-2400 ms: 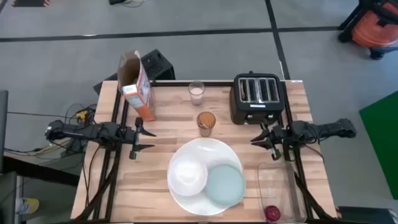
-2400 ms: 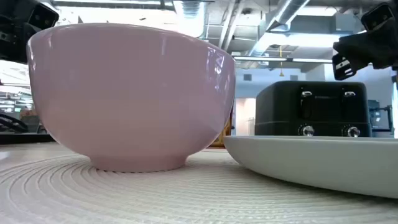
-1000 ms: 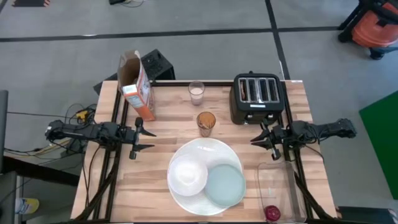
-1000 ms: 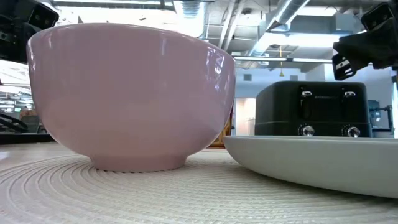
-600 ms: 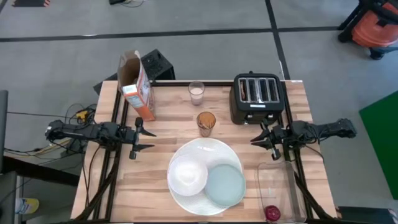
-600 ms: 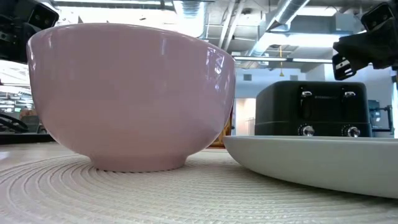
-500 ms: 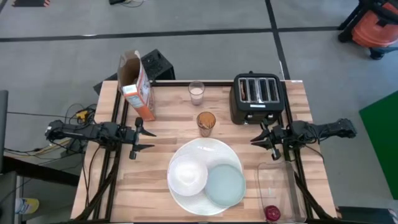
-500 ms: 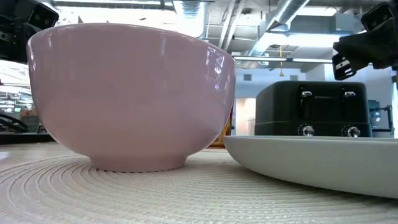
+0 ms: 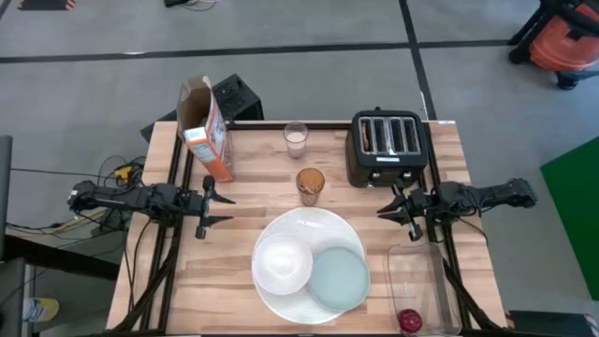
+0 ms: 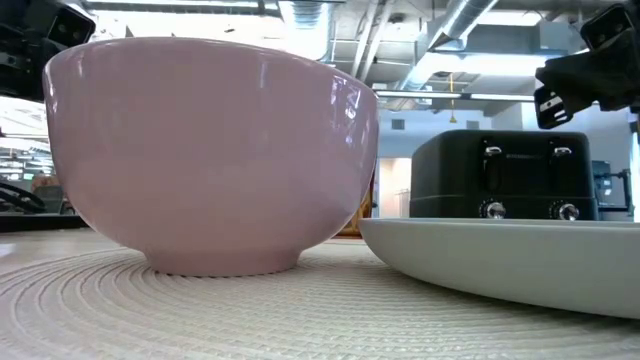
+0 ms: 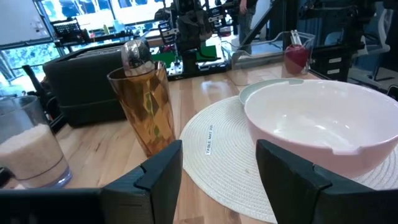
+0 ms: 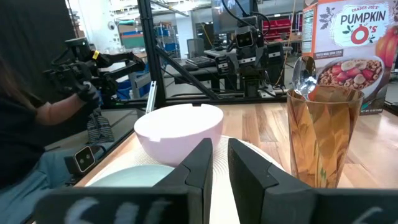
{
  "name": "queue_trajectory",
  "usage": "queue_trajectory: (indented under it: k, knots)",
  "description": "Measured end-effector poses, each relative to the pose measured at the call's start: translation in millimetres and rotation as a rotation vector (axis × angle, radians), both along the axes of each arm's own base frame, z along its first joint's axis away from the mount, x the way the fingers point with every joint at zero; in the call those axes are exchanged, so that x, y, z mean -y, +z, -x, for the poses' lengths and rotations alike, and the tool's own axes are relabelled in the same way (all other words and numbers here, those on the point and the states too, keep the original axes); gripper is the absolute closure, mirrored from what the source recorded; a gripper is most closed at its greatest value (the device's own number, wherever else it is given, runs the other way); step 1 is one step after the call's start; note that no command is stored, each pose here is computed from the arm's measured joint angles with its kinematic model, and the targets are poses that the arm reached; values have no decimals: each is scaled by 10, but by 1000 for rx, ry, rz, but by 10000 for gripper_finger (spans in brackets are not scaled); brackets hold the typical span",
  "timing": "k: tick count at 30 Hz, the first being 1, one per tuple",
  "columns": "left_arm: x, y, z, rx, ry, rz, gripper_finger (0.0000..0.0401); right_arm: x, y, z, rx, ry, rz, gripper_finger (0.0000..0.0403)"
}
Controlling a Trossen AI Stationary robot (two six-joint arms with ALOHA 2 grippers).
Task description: Arrange a breakfast setting
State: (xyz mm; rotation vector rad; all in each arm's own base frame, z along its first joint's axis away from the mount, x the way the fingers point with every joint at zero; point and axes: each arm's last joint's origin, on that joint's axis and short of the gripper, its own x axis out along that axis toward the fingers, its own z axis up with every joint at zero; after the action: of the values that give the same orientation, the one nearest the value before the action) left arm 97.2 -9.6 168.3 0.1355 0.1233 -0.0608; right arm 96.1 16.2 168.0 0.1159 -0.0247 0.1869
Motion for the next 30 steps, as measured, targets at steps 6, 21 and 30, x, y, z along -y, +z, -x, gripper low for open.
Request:
queue_trajectory:
  k: [6,21,30]
  knots:
    - [-1,3,0,3,3,-11,209,0,0,0,0,0,0,327]
    - [-4,-6,1,-13,30,115,209,0,0,0,0,0,0,327]
    - [-8,-4,1,-14,51,168,209,0,0,0,0,0,0,327]
